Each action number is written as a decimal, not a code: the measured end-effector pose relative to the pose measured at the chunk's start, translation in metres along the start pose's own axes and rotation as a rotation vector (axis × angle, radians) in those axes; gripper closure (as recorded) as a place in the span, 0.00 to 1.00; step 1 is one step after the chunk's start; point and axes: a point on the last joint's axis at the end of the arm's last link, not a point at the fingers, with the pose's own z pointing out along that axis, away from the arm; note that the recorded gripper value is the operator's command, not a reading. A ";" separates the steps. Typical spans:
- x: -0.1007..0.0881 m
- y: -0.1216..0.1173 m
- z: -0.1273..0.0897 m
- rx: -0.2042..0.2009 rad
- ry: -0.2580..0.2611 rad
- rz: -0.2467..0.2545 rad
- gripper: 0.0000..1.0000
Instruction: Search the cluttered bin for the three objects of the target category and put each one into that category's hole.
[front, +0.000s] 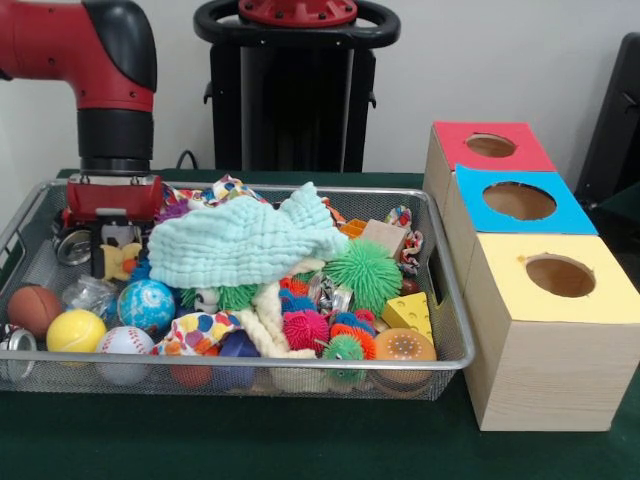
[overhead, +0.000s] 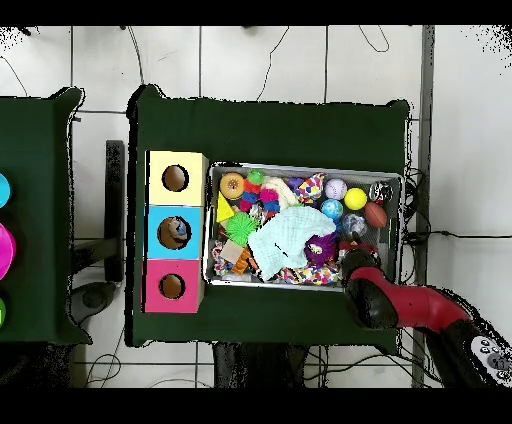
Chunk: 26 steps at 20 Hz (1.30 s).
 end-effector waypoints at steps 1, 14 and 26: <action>-0.001 -0.001 0.000 0.001 -0.007 -0.003 0.00; -0.016 -0.016 -0.001 0.029 -0.047 -0.031 0.00; -0.017 -0.017 -0.001 0.031 -0.048 -0.031 0.00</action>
